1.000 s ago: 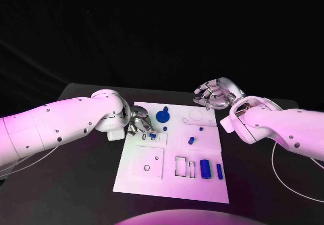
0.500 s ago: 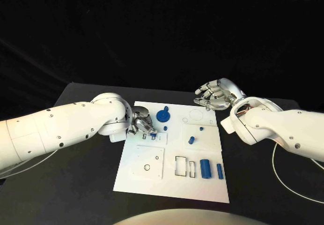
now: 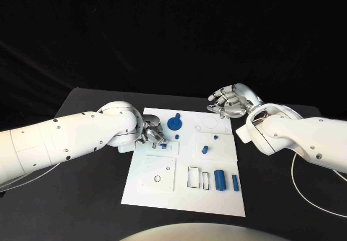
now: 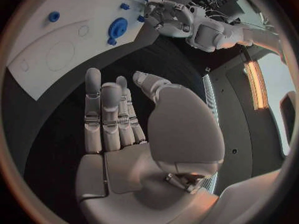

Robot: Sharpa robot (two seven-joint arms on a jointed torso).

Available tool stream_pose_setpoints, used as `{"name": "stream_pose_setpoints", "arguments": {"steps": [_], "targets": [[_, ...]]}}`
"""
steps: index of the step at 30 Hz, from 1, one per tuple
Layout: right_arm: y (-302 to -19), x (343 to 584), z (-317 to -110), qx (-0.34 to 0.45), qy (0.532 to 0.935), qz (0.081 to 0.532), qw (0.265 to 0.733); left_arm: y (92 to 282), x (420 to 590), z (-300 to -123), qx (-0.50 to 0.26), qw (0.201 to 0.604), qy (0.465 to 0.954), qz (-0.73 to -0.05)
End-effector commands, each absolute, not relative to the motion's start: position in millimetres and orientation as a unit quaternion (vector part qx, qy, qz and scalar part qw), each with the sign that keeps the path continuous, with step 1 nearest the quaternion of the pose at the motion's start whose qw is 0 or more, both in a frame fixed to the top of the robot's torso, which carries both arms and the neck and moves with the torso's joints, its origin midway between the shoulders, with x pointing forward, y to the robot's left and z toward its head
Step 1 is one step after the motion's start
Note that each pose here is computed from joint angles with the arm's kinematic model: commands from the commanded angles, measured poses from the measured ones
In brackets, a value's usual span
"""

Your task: Assemble the parts on the task board

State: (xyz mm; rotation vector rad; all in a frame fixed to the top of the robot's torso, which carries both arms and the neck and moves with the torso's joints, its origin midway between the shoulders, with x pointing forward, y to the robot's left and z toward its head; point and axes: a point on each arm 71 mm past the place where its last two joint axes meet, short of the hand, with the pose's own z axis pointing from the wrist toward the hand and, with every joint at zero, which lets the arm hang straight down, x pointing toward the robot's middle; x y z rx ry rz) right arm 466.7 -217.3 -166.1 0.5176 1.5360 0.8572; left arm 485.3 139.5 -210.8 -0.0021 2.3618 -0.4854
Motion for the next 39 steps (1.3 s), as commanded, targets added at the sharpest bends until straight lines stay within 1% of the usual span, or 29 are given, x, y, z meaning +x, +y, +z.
{"name": "stream_pose_setpoints", "arguments": {"steps": [1, 12, 39], "targets": [[-213.8, 464.5, -165.5, 0.218, 0.664, 0.378, 0.607, 137.7, 484.5, -210.9, 0.013, 0.360, 0.915, -0.181], [-210.0, 461.9, -165.6, 0.217, 0.666, 0.387, 0.600, 136.4, 482.1, -212.5, 0.023, 0.352, 0.918, -0.179], [-210.2, 460.5, -165.4, 0.218, 0.665, 0.388, 0.600, 136.3, 481.6, -213.0, 0.031, 0.351, 0.919, -0.175]]}}
